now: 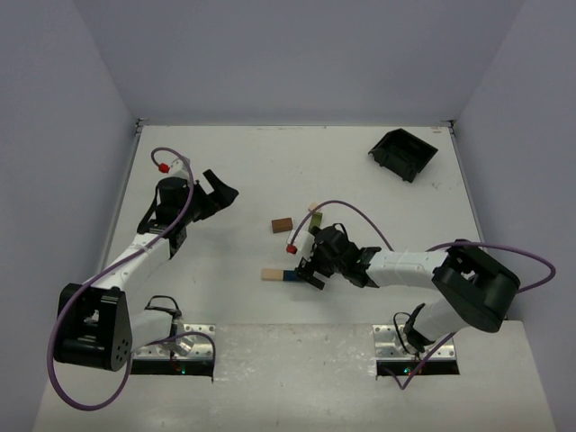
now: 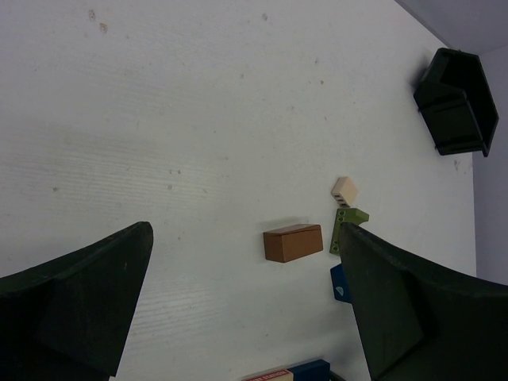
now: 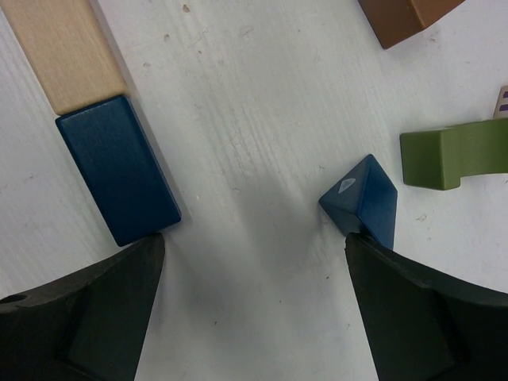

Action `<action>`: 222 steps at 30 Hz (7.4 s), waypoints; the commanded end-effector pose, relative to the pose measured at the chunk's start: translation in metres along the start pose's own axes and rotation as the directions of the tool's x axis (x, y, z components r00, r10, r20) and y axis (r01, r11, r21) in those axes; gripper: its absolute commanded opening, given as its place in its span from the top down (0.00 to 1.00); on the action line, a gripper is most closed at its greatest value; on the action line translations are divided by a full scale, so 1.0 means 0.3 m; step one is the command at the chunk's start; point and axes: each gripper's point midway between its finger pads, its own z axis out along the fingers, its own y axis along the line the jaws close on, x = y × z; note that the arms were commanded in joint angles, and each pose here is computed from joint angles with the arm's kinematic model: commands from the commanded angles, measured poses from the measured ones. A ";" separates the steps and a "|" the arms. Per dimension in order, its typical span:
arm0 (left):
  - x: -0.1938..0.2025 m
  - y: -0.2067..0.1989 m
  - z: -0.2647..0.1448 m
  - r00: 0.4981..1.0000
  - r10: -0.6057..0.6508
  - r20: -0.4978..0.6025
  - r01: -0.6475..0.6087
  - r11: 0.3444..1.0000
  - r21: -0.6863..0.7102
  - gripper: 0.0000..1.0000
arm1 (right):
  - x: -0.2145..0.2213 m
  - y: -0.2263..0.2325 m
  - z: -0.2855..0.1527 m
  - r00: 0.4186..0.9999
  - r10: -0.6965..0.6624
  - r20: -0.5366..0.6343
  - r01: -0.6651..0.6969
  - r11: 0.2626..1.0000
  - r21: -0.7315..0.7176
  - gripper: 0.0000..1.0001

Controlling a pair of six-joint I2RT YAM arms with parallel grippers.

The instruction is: Build the wood block tower

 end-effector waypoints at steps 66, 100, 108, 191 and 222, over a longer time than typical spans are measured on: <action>0.043 -0.165 -0.001 0.993 0.119 -0.012 -0.118 0.990 0.077 0.00 | -0.048 -0.494 0.175 0.515 0.853 0.089 -0.705 0.363 0.609 0.30; 0.092 -0.347 -0.094 0.976 0.214 -0.029 -0.183 0.892 0.414 0.00 | -0.385 -0.534 0.037 0.643 0.664 0.382 -0.754 0.635 0.167 0.84; 0.176 -0.564 -0.338 0.944 0.328 0.041 -0.220 0.530 0.819 0.00 | -0.615 -0.346 -0.293 0.557 0.552 0.621 -0.505 0.818 -0.274 0.84; 0.219 -0.989 -0.266 0.815 0.547 0.192 -0.382 0.257 0.888 1.00 | -0.554 -0.343 -0.688 0.095 0.563 0.821 -0.616 0.681 -0.396 0.01; 0.302 -0.638 -0.153 0.080 0.960 0.267 -0.648 -0.154 0.746 1.00 | 0.071 -0.457 -0.657 0.495 0.599 0.629 -0.862 0.248 0.442 0.01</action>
